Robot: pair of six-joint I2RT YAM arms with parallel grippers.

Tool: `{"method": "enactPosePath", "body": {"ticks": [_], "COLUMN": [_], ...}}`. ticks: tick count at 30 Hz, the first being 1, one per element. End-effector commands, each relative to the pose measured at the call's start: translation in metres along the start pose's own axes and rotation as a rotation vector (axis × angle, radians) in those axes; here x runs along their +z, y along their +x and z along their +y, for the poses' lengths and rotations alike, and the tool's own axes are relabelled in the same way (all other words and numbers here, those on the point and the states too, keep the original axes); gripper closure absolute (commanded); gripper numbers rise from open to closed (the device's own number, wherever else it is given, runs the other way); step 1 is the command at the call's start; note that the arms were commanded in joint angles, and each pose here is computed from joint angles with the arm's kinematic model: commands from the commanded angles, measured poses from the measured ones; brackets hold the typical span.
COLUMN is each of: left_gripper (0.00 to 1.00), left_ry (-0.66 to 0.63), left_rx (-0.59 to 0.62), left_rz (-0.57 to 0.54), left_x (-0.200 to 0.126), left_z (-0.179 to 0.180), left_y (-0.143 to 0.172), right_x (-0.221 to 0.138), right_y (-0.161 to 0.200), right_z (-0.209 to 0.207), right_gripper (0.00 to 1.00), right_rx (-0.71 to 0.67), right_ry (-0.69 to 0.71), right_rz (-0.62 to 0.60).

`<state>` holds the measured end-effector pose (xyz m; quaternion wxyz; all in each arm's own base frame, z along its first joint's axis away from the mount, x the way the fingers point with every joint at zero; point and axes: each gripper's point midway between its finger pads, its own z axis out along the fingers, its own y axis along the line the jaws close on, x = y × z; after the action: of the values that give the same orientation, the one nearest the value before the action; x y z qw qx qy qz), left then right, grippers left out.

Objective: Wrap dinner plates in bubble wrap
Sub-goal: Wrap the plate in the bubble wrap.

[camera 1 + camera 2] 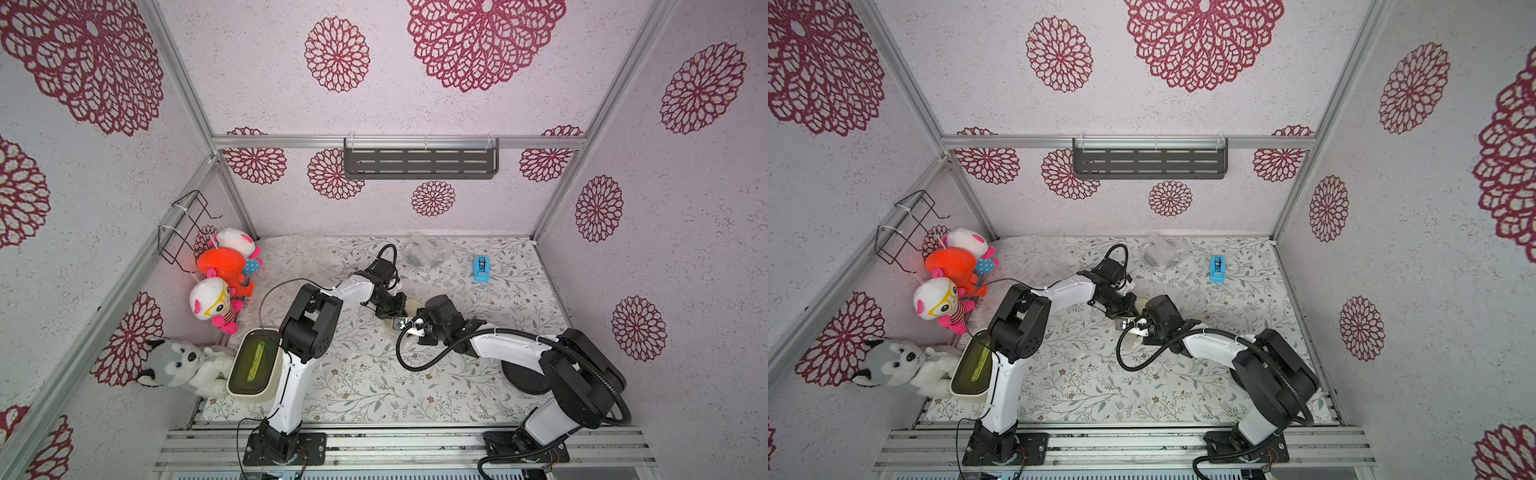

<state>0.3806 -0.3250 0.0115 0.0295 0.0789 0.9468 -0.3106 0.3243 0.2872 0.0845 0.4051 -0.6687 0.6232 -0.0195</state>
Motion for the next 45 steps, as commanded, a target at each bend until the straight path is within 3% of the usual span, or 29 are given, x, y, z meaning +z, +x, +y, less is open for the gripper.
{"method": "enactPosePath", "body": {"ticks": [1,4,7,9,10,12,13,18,24,31,37,45], "left_gripper": [1.0,1.0,1.0,1.0,1.0,1.0,1.0,1.0,1.0,1.0,1.0,1.0], "left_ry": [-0.119,-0.085,-0.093,-0.098,-0.098,-0.099,-0.095,-0.097,-0.101,-0.093,-0.086,-0.083], "left_rx": [-0.02,0.003,-0.005,-0.02,-0.031,-0.05,-0.054,-0.069,-0.08,-0.082,-0.085,-0.092], "left_rz": [0.127,0.118,0.118,0.12,0.124,0.125,0.12,0.108,0.113,0.112,0.107,0.103], "left_x": [0.032,0.029,0.028,0.03,0.031,0.031,0.031,0.03,0.031,0.032,0.032,0.029], "left_z": [0.048,0.041,0.044,0.047,0.049,0.05,0.049,0.05,0.053,0.054,0.055,0.055], "left_y": [0.043,0.042,0.04,0.04,0.041,0.041,0.04,0.039,0.042,0.042,0.041,0.04], "right_x": [0.013,0.023,0.006,-0.019,-0.031,-0.047,-0.051,-0.048,-0.016,-0.007,-0.003,-0.035], "right_y": [0.004,0.017,0.003,-0.011,-0.014,-0.014,-0.011,-0.005,-0.05,-0.051,-0.033,0.004], "right_z": [-0.008,-0.004,-0.012,-0.016,-0.013,0.012,0.031,0.089,0.072,0.074,0.094,0.121], "right_gripper": [1.0,1.0,1.0,0.7,0.6,0.44,0.43,0.37,0.38,0.38,0.43,0.43], "right_rx": [-0.068,-0.054,0.017,0.082,0.115,0.136,0.119,0.131,0.081,-0.074,-0.166,-0.104], "right_ry": [-0.045,-0.079,-0.056,-0.057,-0.069,-0.11,-0.147,-0.271,-0.121,-0.02,-0.086,-0.19], "right_rz": [-0.03,-0.019,-0.077,-0.114,-0.123,-0.104,-0.073,0.018,-0.075,-0.101,-0.044,0.069]}}
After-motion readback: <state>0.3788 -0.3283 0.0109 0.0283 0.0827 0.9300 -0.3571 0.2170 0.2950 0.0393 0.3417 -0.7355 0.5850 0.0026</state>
